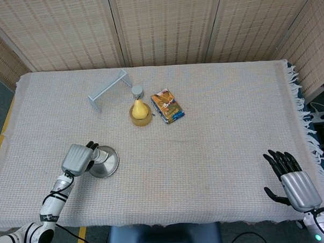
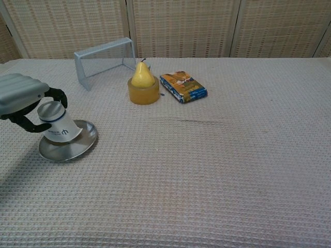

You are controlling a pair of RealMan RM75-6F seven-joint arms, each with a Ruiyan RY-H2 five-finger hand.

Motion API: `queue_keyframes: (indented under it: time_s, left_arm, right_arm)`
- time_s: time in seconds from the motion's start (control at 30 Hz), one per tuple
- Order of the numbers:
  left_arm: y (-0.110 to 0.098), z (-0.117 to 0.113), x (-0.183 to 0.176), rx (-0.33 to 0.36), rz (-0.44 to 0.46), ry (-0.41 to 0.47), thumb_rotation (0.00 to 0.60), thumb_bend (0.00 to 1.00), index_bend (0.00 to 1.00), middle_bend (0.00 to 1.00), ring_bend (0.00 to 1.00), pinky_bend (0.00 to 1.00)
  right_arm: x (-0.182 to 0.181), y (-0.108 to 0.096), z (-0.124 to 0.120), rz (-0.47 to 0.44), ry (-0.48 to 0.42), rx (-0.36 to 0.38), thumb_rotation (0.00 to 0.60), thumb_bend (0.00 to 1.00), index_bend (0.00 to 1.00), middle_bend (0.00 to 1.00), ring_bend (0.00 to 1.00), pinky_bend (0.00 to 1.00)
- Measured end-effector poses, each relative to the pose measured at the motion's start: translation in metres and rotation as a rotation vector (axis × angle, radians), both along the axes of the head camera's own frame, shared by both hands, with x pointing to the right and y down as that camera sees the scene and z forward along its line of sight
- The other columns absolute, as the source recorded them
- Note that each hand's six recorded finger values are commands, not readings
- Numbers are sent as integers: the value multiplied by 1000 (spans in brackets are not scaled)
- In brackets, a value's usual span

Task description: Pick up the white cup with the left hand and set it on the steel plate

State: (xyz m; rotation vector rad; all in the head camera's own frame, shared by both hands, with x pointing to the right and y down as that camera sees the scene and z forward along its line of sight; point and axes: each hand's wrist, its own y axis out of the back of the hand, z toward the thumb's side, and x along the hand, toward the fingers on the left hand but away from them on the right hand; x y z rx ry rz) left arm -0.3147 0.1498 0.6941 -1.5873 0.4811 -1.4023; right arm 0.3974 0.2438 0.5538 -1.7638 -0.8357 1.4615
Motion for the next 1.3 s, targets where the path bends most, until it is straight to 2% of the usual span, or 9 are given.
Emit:
queue_keyframes:
  time_s: [0.2,0.37,0.47,0.7,0.93,1.1,1.23,1.3]
  left_arm:
    - [3,0,0,-19,-9,-4,600,428,522,636,707,936]
    - [12,-6,9,-100,-20,74,600,430,522,637,707,936]
    - [14,-14,13,-123,-17,122,600,430,522,637,707,936]
    - [10,-27,7,-29,-17,121,600,430,517,633,707,936]
    - [35,-42,-24,-1,-65,96,600,427,507,626,707,936]
    - [68,-50,-63,-50,-144,39,600,426,497,617,707,937]
    - [77,-50,-77,-64,-175,27,600,420,462,583,706,936]
    - [79,-48,-79,-74,-172,19,600,402,410,536,702,931]
  right_arm:
    - [0,0,0,0,-1,1,527,200,0,0,0,0]
    - [0,0,0,-1,0,0,527,200,0,0,0,0]
    - [-1,1,0,-2,-1,-2,526,200,0,0,0,0]
    - [-1,1,-2,-4,-4,2,526,200,0,0,0,0]
    - [0,1,-4,-2,-7,7,526,200,0,0,0,0]
    - [-1,2,-3,-7,-7,1,526,200,0,0,0,0]
    - [-5,5,-2,-18,-11,-6,526,200,0,0,0,0]
    - [-6,6,-3,-22,-15,-4,526,200,0,0,0,0]
